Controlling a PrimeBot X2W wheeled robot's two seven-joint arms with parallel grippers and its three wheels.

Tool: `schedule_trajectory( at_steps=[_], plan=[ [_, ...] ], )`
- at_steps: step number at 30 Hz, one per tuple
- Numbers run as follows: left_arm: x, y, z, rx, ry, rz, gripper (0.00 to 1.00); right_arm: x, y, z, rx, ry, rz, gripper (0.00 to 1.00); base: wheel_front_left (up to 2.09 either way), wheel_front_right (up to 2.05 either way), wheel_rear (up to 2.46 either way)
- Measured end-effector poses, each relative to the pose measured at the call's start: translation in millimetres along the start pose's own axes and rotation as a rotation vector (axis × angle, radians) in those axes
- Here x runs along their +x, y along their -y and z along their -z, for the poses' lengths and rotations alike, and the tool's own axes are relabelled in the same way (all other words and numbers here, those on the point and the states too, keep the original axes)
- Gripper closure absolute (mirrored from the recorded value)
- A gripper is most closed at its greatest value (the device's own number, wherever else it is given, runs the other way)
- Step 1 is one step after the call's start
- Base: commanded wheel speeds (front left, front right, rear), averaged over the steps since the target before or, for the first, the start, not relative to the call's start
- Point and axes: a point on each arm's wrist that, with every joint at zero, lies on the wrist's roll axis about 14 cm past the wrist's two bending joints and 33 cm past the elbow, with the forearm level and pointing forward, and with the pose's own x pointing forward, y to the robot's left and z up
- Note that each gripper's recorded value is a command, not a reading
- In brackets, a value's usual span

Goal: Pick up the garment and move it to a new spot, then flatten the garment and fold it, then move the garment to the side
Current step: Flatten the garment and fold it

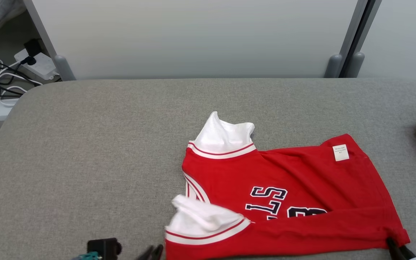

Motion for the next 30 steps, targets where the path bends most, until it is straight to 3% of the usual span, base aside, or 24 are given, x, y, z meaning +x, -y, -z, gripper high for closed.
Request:
schedule_trajectory(
  at_steps=[5,12,17,24,30],
  plan=[
    [-1,-21,-28,0.027,0.128,-0.099,0.0,-3,13,-12,0.014,0.039,0.033,0.0,0.0,0.0,0.0],
    [-6,-33,-65,0.07,0.285,-0.16,0.0,-2,21,-53,-0.068,0.168,0.053,0.0,0.0,0.0,0.0],
    [-2,-17,-108,0.104,0.446,-0.125,0.0,8,-21,-90,-0.156,0.283,-0.049,0.0,0.0,0.0,0.0],
    [1,8,-128,0.149,0.57,-0.08,0.0,0,-78,-119,-0.222,0.427,-0.172,0.0,0.0,0.0,0.0],
    [5,19,-129,0.206,0.604,-0.072,0.0,-14,-99,-117,-0.249,0.482,-0.214,0.0,0.0,0.0,0.0]
  ],
)
